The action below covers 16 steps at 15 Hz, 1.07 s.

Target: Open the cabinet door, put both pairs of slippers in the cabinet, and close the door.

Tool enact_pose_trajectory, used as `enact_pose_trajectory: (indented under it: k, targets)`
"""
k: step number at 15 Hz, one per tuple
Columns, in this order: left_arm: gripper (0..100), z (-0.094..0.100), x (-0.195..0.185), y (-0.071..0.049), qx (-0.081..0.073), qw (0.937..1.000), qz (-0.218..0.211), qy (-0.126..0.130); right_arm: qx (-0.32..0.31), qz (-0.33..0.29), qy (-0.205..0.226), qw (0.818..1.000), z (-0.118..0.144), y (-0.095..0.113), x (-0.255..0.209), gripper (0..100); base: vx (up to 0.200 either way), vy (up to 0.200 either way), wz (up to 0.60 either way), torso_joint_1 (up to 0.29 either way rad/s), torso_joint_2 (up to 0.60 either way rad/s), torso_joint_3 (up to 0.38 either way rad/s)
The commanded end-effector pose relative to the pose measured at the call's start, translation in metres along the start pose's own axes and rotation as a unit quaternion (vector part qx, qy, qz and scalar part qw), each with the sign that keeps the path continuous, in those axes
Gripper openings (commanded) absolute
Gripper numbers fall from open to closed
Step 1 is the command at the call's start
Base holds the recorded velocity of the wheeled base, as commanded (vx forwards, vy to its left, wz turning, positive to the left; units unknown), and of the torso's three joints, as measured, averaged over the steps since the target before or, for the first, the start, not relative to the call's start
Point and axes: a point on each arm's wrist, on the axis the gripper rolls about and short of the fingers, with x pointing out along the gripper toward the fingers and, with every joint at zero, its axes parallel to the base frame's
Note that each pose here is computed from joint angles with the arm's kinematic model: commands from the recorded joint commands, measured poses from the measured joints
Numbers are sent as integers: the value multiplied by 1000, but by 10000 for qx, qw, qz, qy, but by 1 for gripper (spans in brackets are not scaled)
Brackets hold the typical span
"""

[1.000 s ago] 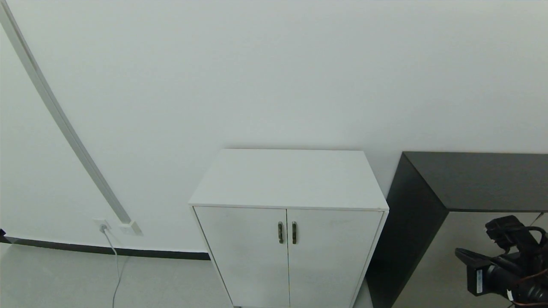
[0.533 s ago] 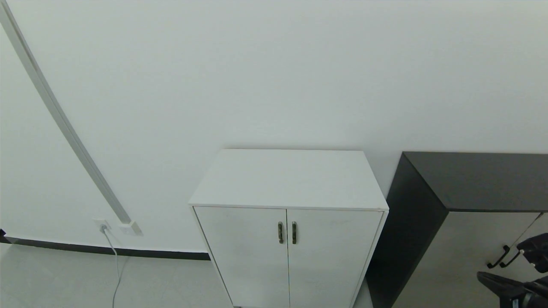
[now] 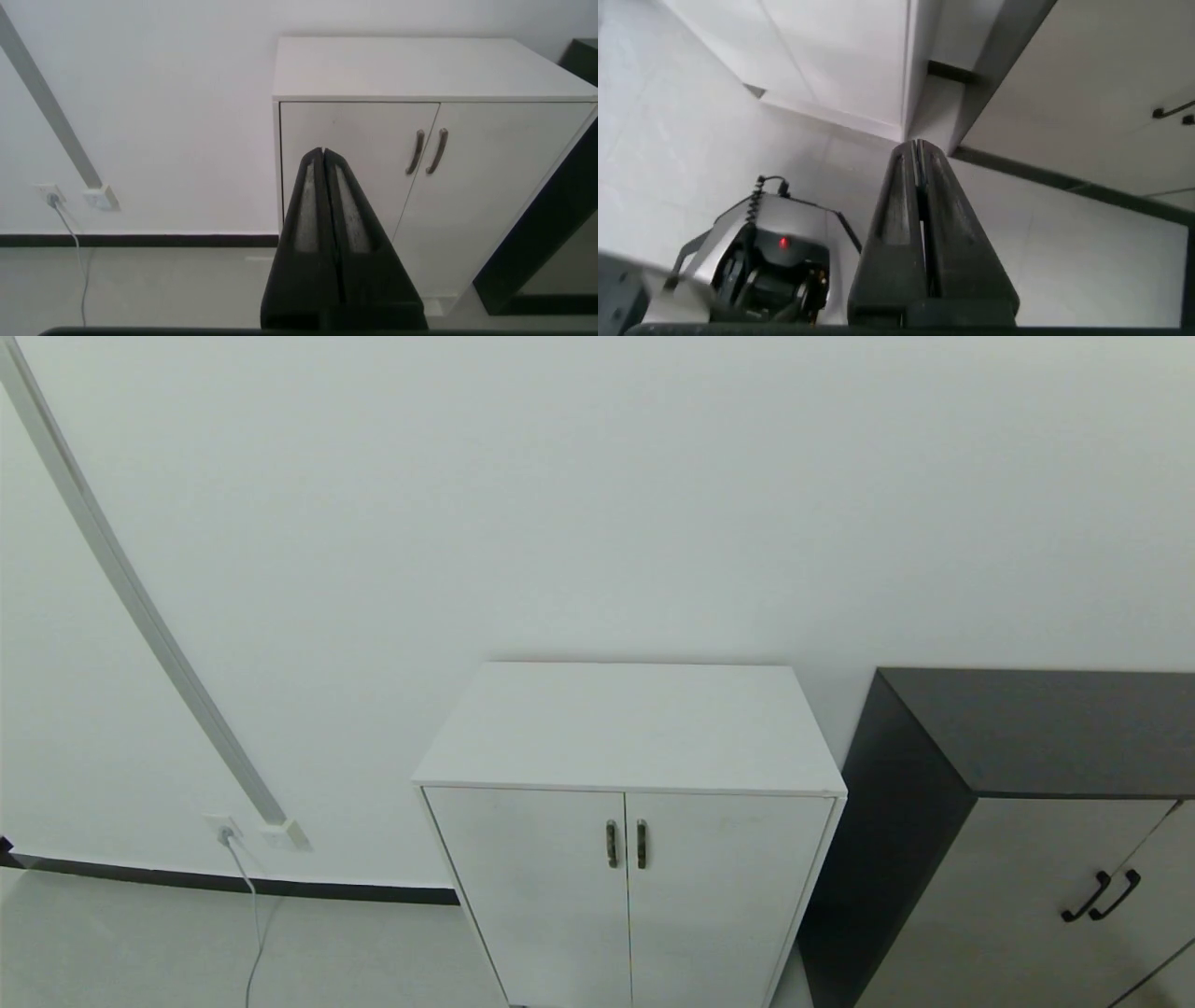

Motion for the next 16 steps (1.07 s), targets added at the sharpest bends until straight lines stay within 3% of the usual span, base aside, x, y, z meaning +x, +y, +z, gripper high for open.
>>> enact_pose_trajectory:
  k: [1,5,11,16]
  targets:
    - [0,0,0,0,-1,10000,-2,5,-38,28,-400,9992,-7,2,-13,0,0,0,0,0,0,0]
    - [0,0,0,0,-1,10000,-2,5,-31,139,-364,9992,-20,4,-21,0,0,0,0,0,0,0]
    - [0,0,0,0,-1,10000,-2,5,-75,98,-666,9977,-26,5,-28,0,0,0,0,0,0,0]
    - [0,0,0,0,-1,10000,-2,5,87,-287,-1432,9892,-34,5,-39,0,0,0,0,0,0,0]
